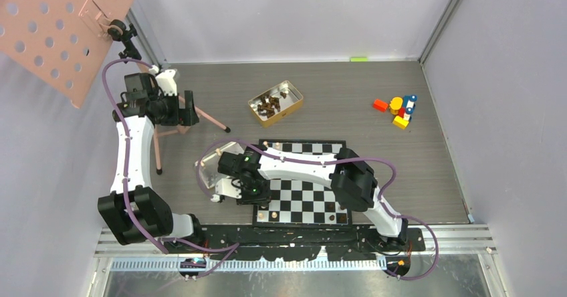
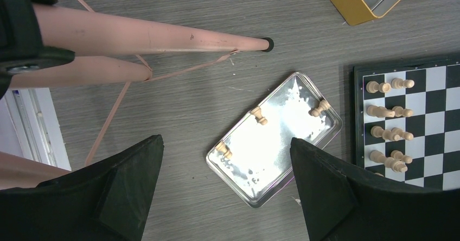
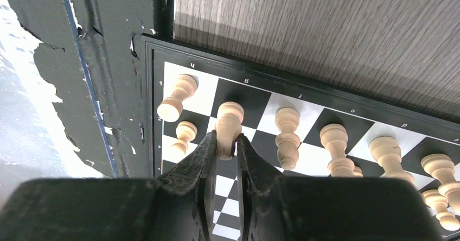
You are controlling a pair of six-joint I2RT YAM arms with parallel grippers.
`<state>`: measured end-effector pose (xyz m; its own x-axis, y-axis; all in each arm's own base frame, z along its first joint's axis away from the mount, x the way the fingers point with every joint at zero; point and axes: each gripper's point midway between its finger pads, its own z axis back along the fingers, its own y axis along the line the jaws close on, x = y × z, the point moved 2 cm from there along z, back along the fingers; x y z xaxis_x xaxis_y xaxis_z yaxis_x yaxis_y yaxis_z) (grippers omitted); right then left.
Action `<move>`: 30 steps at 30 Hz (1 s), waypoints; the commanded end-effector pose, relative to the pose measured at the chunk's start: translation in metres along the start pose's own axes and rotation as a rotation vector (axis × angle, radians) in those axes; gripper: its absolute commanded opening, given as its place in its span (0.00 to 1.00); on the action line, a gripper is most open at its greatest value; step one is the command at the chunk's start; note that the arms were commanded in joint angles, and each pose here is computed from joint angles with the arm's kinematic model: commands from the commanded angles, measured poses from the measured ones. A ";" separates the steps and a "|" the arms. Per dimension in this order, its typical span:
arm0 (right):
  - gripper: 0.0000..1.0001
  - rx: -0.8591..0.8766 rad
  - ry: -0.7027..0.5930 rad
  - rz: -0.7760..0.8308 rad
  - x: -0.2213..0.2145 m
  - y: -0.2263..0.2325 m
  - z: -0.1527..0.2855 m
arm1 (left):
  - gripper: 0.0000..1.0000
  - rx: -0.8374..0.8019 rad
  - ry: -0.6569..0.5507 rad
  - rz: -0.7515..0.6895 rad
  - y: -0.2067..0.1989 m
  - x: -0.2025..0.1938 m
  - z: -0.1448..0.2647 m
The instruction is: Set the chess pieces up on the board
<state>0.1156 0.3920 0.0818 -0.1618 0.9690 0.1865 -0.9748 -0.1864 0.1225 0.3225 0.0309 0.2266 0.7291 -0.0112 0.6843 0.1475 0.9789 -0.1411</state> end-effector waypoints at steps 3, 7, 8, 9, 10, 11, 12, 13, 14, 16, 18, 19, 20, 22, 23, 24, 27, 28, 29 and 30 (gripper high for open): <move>0.11 -0.034 -0.023 0.008 0.010 -0.004 0.006 | 0.90 0.001 -0.047 -0.004 0.002 0.007 0.004; 0.16 -0.038 -0.023 0.006 0.010 -0.005 0.006 | 0.90 -0.002 -0.045 -0.002 0.001 0.006 0.003; 0.17 -0.039 -0.024 0.007 0.011 -0.005 0.006 | 0.90 -0.004 -0.043 -0.002 0.001 0.006 0.003; 0.19 -0.040 -0.025 0.008 0.011 -0.005 0.007 | 0.90 -0.005 -0.043 -0.002 0.001 0.006 0.003; 0.20 -0.040 -0.025 0.007 0.011 -0.006 0.007 | 0.90 -0.006 -0.043 -0.002 0.001 0.006 0.003; 0.23 -0.041 -0.025 0.007 0.011 -0.005 0.007 | 0.90 -0.006 -0.043 -0.002 0.001 0.006 0.003; 0.24 -0.041 -0.027 0.005 0.011 -0.005 0.007 | 0.90 -0.006 -0.043 -0.002 0.001 0.006 0.003; 0.25 -0.042 -0.028 0.004 0.012 -0.005 0.008 | 0.90 -0.007 -0.041 -0.002 0.001 0.005 0.002; 0.26 -0.042 -0.029 0.003 0.012 -0.005 0.008 | 0.90 -0.006 -0.041 -0.002 0.001 0.005 0.002; 0.29 -0.043 -0.031 0.003 0.012 -0.005 0.009 | 0.90 -0.007 -0.038 -0.002 0.001 0.004 0.002; 0.31 -0.045 -0.033 0.001 0.012 -0.005 0.010 | 0.90 -0.006 -0.037 -0.003 0.001 0.003 0.002; 0.32 -0.045 -0.032 0.002 0.012 -0.005 0.010 | 0.90 -0.006 -0.036 -0.002 0.001 0.003 0.001; 0.33 -0.044 -0.032 0.000 0.012 -0.005 0.010 | 0.90 -0.007 -0.036 -0.003 0.001 0.003 0.001; 0.34 -0.043 -0.033 -0.001 0.012 -0.005 0.010 | 0.90 -0.006 -0.036 -0.002 0.001 0.003 0.001; 0.34 -0.044 -0.034 -0.002 0.013 -0.005 0.010 | 0.90 -0.007 -0.036 -0.002 0.001 0.003 0.001; 0.34 -0.044 -0.036 -0.001 0.013 -0.005 0.010 | 0.90 -0.006 -0.036 -0.002 0.001 0.003 0.001; 0.34 -0.045 -0.034 -0.001 0.013 -0.005 0.011 | 0.90 -0.006 -0.034 -0.001 0.001 0.003 0.001; 0.34 -0.045 -0.035 -0.001 0.013 -0.005 0.010 | 0.90 -0.007 -0.033 -0.001 0.001 0.002 0.001; 0.33 -0.042 -0.037 -0.002 0.013 -0.005 0.011 | 0.90 -0.007 -0.033 -0.001 0.001 0.002 0.001; 0.32 -0.041 -0.038 0.000 0.014 -0.004 0.011 | 0.90 -0.007 -0.033 -0.001 0.001 0.002 0.001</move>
<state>0.1187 0.3924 0.0806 -0.1517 0.9723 0.1776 -0.9794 -0.1722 0.1059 0.3210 0.0280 0.2213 0.7346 -0.0114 0.6784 0.1593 0.9748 -0.1562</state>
